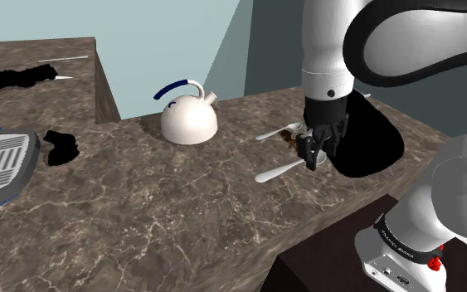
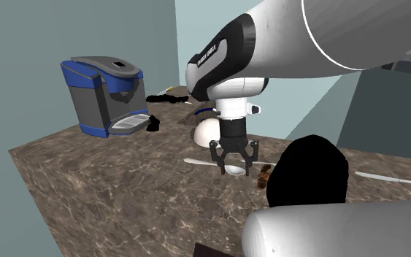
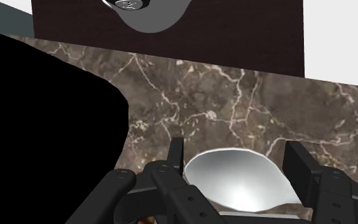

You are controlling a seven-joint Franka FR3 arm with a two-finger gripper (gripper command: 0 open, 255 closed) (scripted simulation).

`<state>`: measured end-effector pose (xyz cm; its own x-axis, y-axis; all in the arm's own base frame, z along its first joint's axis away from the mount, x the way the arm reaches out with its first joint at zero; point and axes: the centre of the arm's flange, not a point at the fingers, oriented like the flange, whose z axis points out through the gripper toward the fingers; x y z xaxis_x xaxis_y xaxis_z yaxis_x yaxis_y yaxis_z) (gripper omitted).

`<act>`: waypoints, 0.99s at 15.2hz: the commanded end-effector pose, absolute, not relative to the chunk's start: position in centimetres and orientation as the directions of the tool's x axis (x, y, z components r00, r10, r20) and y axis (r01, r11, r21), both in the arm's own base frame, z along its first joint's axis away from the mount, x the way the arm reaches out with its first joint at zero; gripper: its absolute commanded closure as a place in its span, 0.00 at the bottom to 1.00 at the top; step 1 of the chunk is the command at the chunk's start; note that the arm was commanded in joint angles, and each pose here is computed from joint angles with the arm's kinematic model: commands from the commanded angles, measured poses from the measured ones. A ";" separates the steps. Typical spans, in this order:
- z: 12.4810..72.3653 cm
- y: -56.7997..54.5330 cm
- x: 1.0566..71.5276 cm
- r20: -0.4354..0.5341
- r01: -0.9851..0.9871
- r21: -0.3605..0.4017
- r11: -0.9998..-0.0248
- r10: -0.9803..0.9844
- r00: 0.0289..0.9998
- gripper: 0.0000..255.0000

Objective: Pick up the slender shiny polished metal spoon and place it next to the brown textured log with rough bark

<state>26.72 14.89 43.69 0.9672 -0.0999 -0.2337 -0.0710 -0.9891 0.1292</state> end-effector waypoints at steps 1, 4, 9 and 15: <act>42.8 14.9 26.7 -0.233 -0.071 0.129 -0.989 -0.100 0.967 1.00; 41.2 14.9 26.7 -0.233 -0.071 0.129 -0.989 -0.100 0.967 1.00; 38.6 14.9 26.7 -0.233 -0.071 0.129 -0.989 -0.100 0.967 1.00; 35.4 14.9 26.7 -0.233 -0.071 0.129 -0.989 -0.100 0.967 1.00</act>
<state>26.65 14.82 35.86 0.9672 -0.0999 -0.2336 -0.0709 -0.9891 0.1293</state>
